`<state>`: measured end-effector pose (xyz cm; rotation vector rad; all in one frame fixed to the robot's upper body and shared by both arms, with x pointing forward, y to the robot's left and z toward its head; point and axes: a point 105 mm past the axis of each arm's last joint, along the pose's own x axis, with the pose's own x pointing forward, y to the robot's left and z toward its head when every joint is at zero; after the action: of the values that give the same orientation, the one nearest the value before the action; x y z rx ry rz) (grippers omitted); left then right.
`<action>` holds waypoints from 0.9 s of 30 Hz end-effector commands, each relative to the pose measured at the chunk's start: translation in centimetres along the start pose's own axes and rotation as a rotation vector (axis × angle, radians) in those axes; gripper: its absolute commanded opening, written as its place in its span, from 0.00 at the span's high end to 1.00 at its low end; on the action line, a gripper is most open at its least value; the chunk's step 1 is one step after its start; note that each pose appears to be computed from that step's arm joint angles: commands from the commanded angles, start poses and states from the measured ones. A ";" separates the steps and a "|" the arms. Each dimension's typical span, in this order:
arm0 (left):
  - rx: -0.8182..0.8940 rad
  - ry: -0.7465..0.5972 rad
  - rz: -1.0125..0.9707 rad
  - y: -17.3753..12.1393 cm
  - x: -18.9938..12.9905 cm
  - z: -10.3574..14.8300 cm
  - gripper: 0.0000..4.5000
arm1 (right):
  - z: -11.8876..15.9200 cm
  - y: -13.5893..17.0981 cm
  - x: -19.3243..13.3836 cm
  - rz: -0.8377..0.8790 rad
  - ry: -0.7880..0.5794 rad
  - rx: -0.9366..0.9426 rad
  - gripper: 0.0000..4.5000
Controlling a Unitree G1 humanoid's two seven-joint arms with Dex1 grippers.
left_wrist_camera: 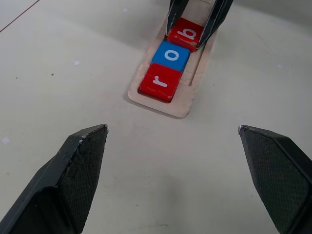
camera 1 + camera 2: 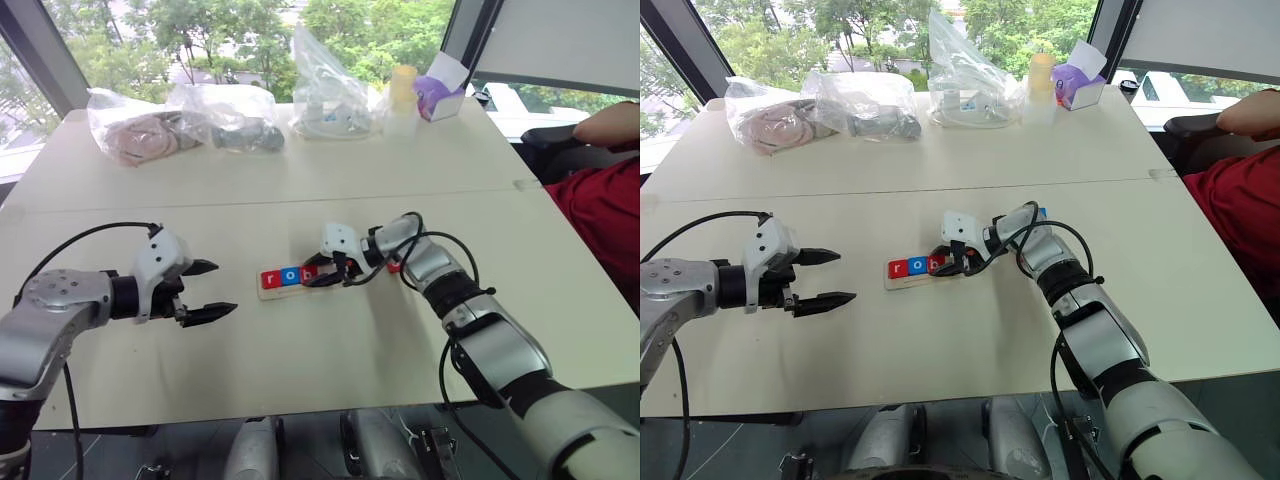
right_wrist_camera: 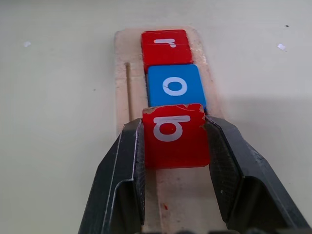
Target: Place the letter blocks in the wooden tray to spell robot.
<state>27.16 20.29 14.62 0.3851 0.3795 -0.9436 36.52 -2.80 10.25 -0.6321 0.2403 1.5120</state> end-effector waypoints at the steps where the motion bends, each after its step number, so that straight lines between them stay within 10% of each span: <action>1: 0.042 -0.028 0.009 0.0 -0.2 1.1 0.00 | 1.3 -0.8 -0.4 -0.016 -0.025 -0.040 0.74; 6: 0.044 -0.029 0.013 0.0 -0.1 1.1 0.00 | 1.1 -0.6 -0.1 -0.005 -0.027 -0.034 0.74; 12: 0.041 -0.028 0.019 0.0 0.0 0.9 0.00 | 1.7 -1.6 -0.5 -0.080 -0.046 -0.053 0.06; 27: 0.045 -0.046 -0.003 0.0 0.9 1.1 0.00 | 2.2 0.1 -2.1 -0.078 -0.155 -0.009 0.06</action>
<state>27.74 19.56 14.62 0.3840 0.3515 -0.9488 36.05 -4.43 11.90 -0.5274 0.1424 1.4494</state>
